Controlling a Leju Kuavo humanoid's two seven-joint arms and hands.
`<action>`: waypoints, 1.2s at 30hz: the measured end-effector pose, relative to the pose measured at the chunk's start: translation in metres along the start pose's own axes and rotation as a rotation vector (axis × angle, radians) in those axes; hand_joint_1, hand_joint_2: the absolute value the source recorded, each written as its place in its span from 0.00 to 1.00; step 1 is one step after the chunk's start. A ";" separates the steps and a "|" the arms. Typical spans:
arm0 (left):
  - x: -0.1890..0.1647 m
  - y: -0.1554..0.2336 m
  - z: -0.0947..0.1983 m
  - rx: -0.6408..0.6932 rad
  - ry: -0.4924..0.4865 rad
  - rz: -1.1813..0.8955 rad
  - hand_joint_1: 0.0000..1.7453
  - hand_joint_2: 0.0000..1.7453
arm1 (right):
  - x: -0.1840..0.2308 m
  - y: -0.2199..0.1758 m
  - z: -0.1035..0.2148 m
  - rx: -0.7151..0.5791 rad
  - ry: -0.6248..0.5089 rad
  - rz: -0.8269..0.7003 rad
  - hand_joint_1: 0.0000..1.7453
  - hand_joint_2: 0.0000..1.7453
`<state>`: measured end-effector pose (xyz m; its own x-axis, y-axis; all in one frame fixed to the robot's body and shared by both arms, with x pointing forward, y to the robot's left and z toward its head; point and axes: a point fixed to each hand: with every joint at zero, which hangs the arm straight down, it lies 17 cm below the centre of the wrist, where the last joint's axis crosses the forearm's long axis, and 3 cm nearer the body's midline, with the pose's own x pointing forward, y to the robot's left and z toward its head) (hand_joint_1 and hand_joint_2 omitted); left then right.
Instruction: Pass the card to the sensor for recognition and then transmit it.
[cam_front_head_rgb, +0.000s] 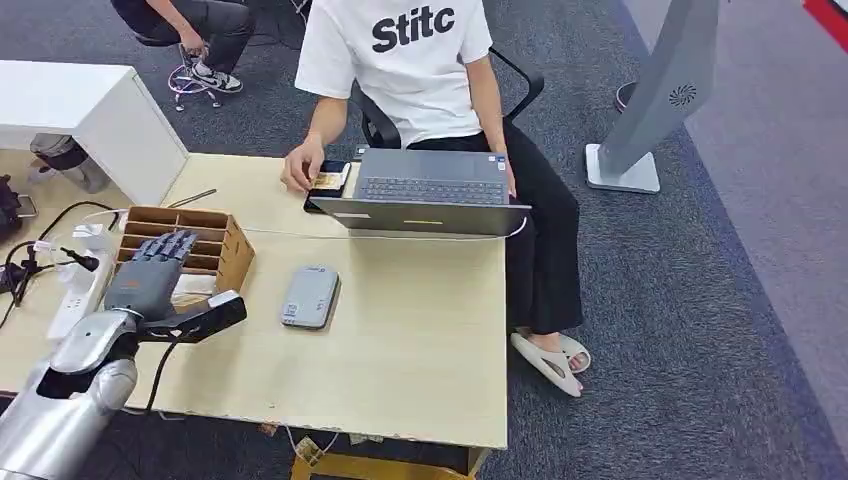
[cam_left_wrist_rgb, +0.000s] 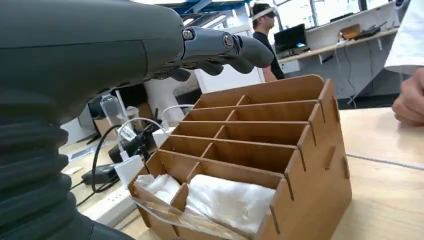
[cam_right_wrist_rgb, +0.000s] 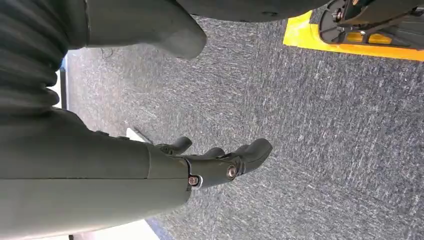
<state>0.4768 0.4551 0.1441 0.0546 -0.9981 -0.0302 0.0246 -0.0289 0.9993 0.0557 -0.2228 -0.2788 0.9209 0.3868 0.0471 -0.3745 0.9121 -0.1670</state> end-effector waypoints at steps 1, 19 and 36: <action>-0.001 -0.001 0.000 -0.008 0.001 -0.001 0.00 1.00 | 0.000 0.000 0.000 0.000 0.000 0.000 0.00 1.00; -0.008 -0.006 -0.002 -0.054 0.007 -0.024 0.00 1.00 | -0.001 0.000 0.000 0.000 0.003 -0.007 0.00 1.00; -0.027 -0.018 0.004 -0.134 0.034 -0.059 0.00 1.00 | -0.003 0.000 0.000 0.002 0.013 -0.021 0.00 1.00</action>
<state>0.4708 0.4828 0.1267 0.0830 -0.9924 -0.0914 0.1619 -0.0771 0.9838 0.0535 -0.2240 -0.2791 0.9299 0.3657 0.0383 -0.3552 0.9203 -0.1643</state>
